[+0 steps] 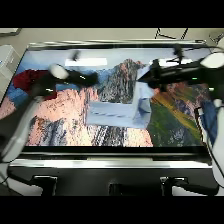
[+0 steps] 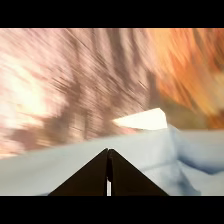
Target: Fold the clothes and pants, and hang the long-sleeved shirts on hangers.
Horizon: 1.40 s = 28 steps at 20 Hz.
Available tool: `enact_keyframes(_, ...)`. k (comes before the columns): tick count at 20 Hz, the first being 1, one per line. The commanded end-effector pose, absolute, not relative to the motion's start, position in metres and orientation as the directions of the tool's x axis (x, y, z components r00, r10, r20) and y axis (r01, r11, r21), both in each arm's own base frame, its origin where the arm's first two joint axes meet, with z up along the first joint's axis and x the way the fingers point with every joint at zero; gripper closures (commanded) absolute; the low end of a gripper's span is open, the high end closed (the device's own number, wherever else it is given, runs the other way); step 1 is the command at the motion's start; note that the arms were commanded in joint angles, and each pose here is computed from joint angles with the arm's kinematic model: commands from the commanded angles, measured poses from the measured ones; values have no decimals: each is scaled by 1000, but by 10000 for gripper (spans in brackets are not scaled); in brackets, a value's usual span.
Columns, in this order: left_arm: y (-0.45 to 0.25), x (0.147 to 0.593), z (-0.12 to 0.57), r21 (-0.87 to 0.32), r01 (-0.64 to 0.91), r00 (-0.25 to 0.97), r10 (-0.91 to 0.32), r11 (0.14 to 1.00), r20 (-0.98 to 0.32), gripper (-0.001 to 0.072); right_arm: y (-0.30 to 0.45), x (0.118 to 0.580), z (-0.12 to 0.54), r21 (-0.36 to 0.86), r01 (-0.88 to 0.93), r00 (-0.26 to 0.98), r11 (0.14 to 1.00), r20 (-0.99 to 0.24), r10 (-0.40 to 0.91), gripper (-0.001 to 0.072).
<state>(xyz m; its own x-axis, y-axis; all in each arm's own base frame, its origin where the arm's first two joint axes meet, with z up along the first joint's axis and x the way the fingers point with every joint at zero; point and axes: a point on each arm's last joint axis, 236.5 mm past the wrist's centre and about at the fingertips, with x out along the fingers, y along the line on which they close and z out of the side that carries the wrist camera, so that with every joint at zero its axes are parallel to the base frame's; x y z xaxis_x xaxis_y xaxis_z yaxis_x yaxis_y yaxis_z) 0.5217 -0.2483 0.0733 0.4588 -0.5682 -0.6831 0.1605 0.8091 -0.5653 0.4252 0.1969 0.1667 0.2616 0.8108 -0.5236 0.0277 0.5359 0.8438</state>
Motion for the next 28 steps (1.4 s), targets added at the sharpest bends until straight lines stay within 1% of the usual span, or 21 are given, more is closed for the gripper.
enact_keyframes(1,-111,520,159,-394,90,640,-356,915,-681,685,264,434,132,871,37,192,491,-488,851,675)
enact_keyframes(4,-70,493,224,-357,94,729,-308,929,-611,685,324,436,86,875,91,143,476,-485,863,674)
enact_keyframes(7,-68,469,266,-335,128,777,-305,933,-550,685,378,428,32,863,204,89,463,-487,869,659)
enact_keyframes(8,-71,463,273,-333,139,782,-309,933,-541,685,395,424,19,865,239,79,441,-470,879,564)
enact_keyframes(9,-73,458,278,-331,148,783,-314,932,-536,685,410,423,9,869,277,79,411,-446,891,275)
enact_keyframes(10,-76,456,280,-330,154,783,-319,931,-534,685,421,425,6,882,273,91,383,-420,903,80)
enact_keyframes(11,-79,454,280,-329,160,780,-324,930,-536,684,424,430,8,897,257,113,359,-397,911,81)
enact_keyframes(13,-82,451,277,-329,166,766,-331,930,-550,685,404,445,22,914,208,148,349,-382,912,81)
enact_keyframes(15,-82,450,275,-324,170,762,-332,931,-556,685,350,465,38,912,165,171,375,-401,900,82)
enact_keyframes(16,-82,450,275,-308,182,762,-332,934,-556,685,313,471,41,895,154,174,419,-442,880,82)
enact_keyframes(18,-81,450,275,-302,178,762,-326,936,-560,685,216,463,27,782,181,138,597,-621,772,82)
enact_keyframes(19,-81,449,274,-302,178,759,-327,936,-564,684,157,446,8,662,229,79,713,-743,665,82)
enact_keyframes(20,-81,448,272,-302,179,755,-328,936,-568,685,104,426,-10,527,285,10,801,-837,548,84)
enact_keyframes(21,-82,447,272,-303,179,752,-329,936,-572,684,62,406,-27,411,340,-54,846,-890,454,86)
enact_keyframes(22,-82,447,271,-304,179,751,-330,936,-572,684,47,392,-40,382,383,-83,841,-893,443,86)
enact_keyframes(23,-82,447,272,-307,177,751,-330,935,-572,684,51,383,-55,412,420,-92,809,-867,489,86)
enact_keyframes(24,-82,447,272,-307,177,751,-330,935,-572,684,67,377,-68,477,420,-81,772,-827,556,86)
enact_keyframes(25,-82,447,272,-308,177,751,-330,935,-571,684,87,377,-77,562,391,-53,729,-777,627,114)
enact_keyframes(26,-82,447,272,-310,175,751,-330,934,-571,684,107,379,-79,651,343,-19,677,-716,698,123)
enact_keyframes(27,-82,447,272,-309,175,751,-330,935,-572,684,118,381,-81,704,325,12,632,-671,741,123)
enact_keyframes(28,-82,447,272,-312,176,751,-332,934,-571,684,122,384,-85,723,333,33,605,-650,759,123)
